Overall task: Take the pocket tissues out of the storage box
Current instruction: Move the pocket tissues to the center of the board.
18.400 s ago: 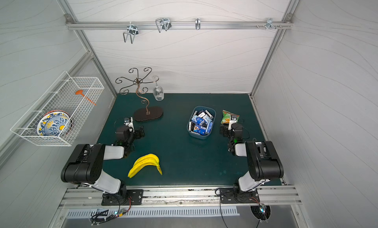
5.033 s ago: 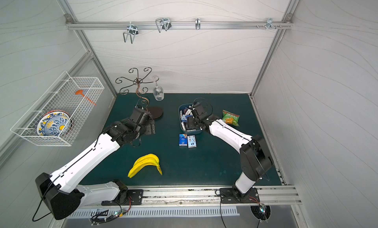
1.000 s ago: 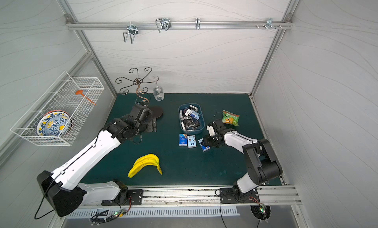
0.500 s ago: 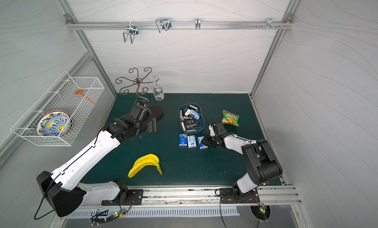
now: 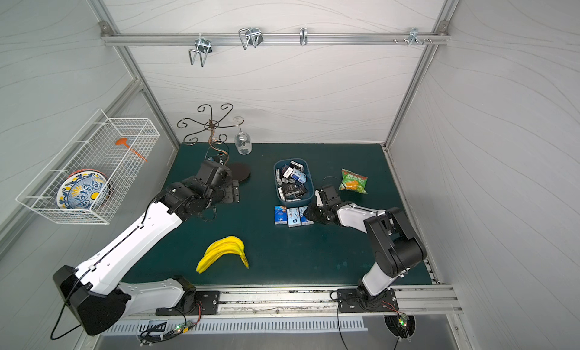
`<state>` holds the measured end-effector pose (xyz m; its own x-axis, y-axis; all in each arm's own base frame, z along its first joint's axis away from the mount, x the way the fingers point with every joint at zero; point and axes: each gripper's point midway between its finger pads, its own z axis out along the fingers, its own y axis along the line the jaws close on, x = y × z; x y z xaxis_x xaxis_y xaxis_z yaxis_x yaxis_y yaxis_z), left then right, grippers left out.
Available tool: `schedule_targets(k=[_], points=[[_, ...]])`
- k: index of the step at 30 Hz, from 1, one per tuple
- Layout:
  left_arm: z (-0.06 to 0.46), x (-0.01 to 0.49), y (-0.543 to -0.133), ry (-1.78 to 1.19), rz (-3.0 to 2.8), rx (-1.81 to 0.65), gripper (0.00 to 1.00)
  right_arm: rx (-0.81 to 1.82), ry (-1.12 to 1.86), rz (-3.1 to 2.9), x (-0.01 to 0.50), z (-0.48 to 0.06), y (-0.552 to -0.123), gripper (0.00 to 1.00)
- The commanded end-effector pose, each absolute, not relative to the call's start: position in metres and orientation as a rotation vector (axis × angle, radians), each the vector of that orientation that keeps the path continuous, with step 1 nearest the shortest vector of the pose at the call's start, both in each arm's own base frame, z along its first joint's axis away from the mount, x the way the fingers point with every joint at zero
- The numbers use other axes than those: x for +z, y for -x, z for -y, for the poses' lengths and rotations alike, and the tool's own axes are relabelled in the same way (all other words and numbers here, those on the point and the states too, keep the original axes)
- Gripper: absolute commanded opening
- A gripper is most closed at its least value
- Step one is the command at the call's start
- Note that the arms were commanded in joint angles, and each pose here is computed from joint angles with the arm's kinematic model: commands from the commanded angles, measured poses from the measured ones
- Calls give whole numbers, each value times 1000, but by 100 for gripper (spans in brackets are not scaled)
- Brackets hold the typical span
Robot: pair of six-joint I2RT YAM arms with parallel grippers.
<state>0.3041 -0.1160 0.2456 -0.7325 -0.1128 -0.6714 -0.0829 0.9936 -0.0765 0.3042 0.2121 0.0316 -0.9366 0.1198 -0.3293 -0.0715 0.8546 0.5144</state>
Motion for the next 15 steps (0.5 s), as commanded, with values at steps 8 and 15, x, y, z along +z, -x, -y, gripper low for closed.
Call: schedule_targets(k=[8,15], points=[[118,267,-308,138,-2336,-88,86,771,-97,-2618,65,-211,-307,56],[118,270,-309,139,-2331,-89,86,742,-38,-2541,108,-209,-316,59]])
